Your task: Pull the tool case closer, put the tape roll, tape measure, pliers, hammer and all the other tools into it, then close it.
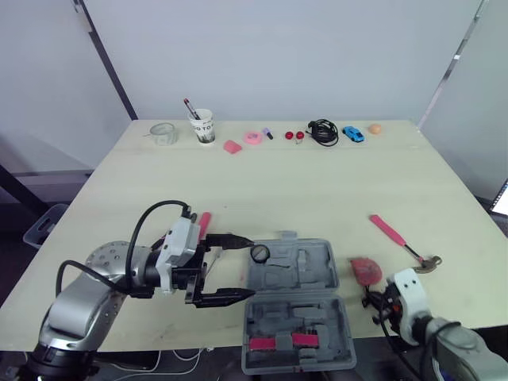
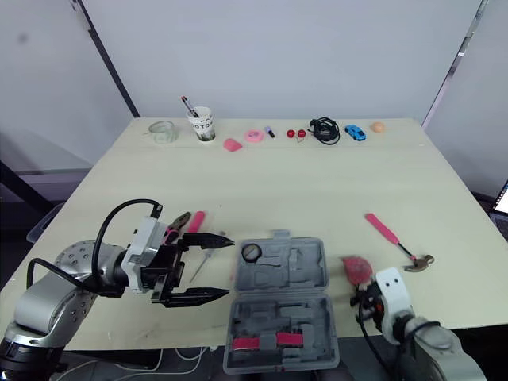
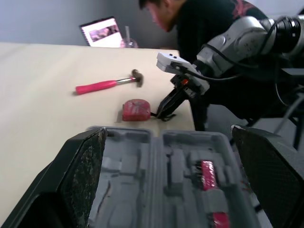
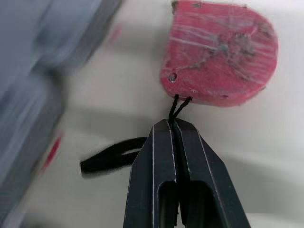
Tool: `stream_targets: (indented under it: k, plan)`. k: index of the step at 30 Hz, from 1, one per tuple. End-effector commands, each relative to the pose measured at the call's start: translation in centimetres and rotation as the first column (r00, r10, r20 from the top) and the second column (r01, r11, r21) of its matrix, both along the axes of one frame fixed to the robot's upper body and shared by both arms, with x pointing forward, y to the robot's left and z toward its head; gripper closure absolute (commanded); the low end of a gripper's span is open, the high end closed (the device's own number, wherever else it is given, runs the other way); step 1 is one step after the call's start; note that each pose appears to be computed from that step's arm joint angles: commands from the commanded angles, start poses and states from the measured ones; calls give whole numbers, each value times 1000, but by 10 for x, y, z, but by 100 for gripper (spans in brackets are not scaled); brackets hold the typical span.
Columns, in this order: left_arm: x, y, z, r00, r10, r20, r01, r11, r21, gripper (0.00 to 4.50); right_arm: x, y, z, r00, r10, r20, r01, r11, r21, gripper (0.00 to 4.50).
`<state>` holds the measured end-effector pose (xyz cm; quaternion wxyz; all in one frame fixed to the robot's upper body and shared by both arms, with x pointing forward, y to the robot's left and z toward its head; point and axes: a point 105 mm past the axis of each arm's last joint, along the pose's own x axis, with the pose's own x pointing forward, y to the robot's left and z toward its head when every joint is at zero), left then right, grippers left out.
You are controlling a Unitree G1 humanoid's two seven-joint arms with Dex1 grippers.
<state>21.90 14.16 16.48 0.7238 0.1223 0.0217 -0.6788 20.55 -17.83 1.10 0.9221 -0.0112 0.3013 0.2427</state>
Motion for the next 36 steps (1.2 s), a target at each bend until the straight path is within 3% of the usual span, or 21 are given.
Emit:
stream_targets:
  k: [1, 10, 13, 19, 22, 25, 31, 36]
  plan:
    - [-8, -3, 5, 997, -73, 9, 72, 997, 9, 0, -14, 9, 11, 996, 90, -8, -89, 996, 27, 447]
    - [-8, -1, 5, 995, -96, 6, 96, 995, 19, 0, -19, 5, 12, 994, 109, -16, -109, 994, 11, 447]
    - [-8, -1, 5, 995, -96, 8, 96, 995, 17, 0, -18, 4, 17, 994, 109, 7, -109, 994, 18, 367]
    - [-8, 1, 5, 996, -87, 9, 87, 996, 19, 0, -29, -4, 31, 985, 171, -8, -171, 985, 40, 91]
    - [-8, 4, 5, 996, -84, 9, 83, 996, 25, 0, -29, -15, 42, 967, 256, 22, -255, 967, -22, 5]
    - [-9, 5, 5, 996, -84, 7, 84, 996, 24, 0, -15, -19, 52, 931, 347, 111, -341, 937, -74, 5]
    - [-10, 3, 3, 996, -93, 10, 93, 995, 22, 0, 8, -16, 54, 846, 503, 175, -493, 864, -101, 5]
    - [-10, 4, 2, 996, -83, 23, 82, 996, 27, 0, 20, -24, 46, 718, 690, 91, -648, 710, -277, 5]
